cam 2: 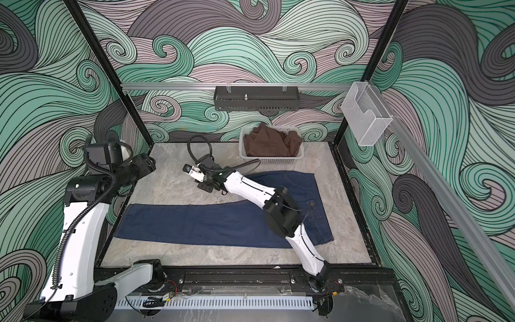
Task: Fold and stack the trousers
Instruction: Flatten out the trousers at the center of the table.
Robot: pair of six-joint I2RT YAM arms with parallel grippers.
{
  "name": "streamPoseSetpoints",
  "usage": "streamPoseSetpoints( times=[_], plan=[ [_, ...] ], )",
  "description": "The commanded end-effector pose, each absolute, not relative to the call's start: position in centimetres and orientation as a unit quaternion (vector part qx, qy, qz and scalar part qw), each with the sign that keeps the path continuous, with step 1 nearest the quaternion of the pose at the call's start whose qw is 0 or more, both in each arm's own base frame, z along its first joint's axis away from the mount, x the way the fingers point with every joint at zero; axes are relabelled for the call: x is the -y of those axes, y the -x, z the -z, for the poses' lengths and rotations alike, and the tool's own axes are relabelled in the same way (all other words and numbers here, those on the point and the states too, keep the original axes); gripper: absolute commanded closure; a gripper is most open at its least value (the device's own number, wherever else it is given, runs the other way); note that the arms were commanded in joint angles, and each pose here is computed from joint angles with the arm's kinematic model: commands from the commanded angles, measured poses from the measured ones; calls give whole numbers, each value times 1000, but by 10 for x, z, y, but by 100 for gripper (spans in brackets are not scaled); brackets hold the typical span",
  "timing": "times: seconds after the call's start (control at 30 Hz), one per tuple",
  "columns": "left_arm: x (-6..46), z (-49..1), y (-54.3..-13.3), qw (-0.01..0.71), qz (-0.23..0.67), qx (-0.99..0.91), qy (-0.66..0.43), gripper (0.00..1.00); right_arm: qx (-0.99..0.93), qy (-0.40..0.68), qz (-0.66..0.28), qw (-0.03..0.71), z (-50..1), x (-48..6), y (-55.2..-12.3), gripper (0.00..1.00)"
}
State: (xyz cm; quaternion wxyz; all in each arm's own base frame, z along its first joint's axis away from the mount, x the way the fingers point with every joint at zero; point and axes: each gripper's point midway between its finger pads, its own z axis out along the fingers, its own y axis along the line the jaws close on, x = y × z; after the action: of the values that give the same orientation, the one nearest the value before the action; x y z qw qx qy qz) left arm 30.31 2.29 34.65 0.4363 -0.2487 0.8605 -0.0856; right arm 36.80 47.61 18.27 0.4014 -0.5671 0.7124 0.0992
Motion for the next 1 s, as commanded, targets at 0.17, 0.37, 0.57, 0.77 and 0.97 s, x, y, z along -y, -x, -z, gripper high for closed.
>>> streamPoseSetpoints(
  times=[0.17, 0.37, 0.57, 0.77, 0.97],
  plan=[
    [-20, -337, -302, 426, 94, -867, 241, 29, -751, 467, -256, 391, -315, -393, -295, 100],
    [-3, -316, -310, 393, 130, -885, 215, 30, -839, 332, -284, 325, -281, -312, -325, 100],
    [14, -283, -317, 343, 166, -902, 204, 30, -885, 310, -212, 277, -213, -255, -328, 100],
    [20, -273, -319, 330, 174, -909, 189, 31, -836, 365, -183, 365, -211, -226, -293, 100],
    [50, -258, -322, 302, 200, -919, 153, 33, -715, 496, -208, 446, -216, -220, -215, 100]
  ],
)
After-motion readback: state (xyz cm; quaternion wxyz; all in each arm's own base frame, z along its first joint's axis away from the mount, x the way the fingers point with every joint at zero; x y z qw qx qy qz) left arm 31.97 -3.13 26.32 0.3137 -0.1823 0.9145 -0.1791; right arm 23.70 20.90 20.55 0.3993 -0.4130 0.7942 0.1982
